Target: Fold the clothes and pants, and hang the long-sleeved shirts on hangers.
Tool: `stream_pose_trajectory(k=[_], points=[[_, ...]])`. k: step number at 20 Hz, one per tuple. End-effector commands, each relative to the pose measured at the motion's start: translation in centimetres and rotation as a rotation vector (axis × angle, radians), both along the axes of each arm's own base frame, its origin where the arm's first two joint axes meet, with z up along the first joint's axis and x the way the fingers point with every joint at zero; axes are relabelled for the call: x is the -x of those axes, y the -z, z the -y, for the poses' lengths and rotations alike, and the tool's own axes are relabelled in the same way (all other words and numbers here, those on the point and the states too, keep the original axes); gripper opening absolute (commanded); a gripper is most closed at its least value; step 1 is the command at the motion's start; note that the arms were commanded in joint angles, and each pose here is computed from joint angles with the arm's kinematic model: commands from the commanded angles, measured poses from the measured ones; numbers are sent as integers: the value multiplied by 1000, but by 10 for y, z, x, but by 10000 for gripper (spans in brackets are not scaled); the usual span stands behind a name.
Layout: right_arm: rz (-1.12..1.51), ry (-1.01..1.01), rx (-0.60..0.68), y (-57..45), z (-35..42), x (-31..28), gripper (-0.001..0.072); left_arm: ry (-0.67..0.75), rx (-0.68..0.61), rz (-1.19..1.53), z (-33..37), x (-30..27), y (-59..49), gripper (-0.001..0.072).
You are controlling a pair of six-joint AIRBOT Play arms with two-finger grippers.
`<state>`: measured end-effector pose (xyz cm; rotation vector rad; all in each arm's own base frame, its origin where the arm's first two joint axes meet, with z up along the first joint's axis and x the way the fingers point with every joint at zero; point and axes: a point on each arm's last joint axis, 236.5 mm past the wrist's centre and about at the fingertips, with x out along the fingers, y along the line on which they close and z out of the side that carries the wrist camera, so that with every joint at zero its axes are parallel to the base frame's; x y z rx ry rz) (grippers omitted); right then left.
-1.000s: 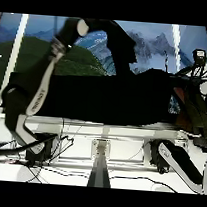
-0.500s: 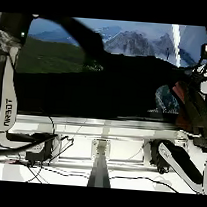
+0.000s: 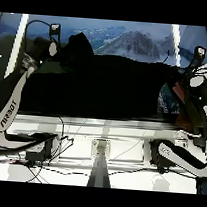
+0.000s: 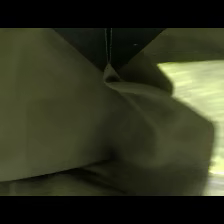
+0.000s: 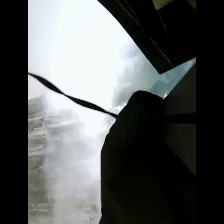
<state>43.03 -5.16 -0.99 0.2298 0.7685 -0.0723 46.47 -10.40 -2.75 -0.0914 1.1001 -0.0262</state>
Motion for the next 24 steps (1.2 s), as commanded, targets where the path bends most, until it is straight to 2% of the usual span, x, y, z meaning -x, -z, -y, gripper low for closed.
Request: stream_pose_trajectory(k=[1, 3, 6, 10, 13, 16, 20, 22, 24], points=[[-3, 19, -3, 11, 4, -5, 20, -43, 226, 148, 44, -22, -15, 8], [4, 21, 2, 10, 5, -7, 20, 55, 299, 356, 80, -44, -75, 9], [3, 20, 2, 10, 5, -6, 20, 246, 208, 686, 103, -52, -189, 8], [-1, 18, 0, 11, 4, -6, 20, 298, 89, 873, 80, -27, -278, 7], [-6, 16, -2, 12, 3, -5, 20, 300, 93, 953, 73, -1, -322, 7], [-10, 14, -4, 12, 3, -4, 20, 331, 116, 970, 87, 11, -331, 8], [-12, 13, -5, 13, 3, -4, 20, 457, 174, 938, 165, 7, -291, 8], [-19, 10, -8, 14, 1, -3, 20, 537, 250, 972, 229, 10, -267, 7], [-30, 5, -12, 16, 0, -1, 20, 571, 392, 964, 295, 25, -236, 7]])
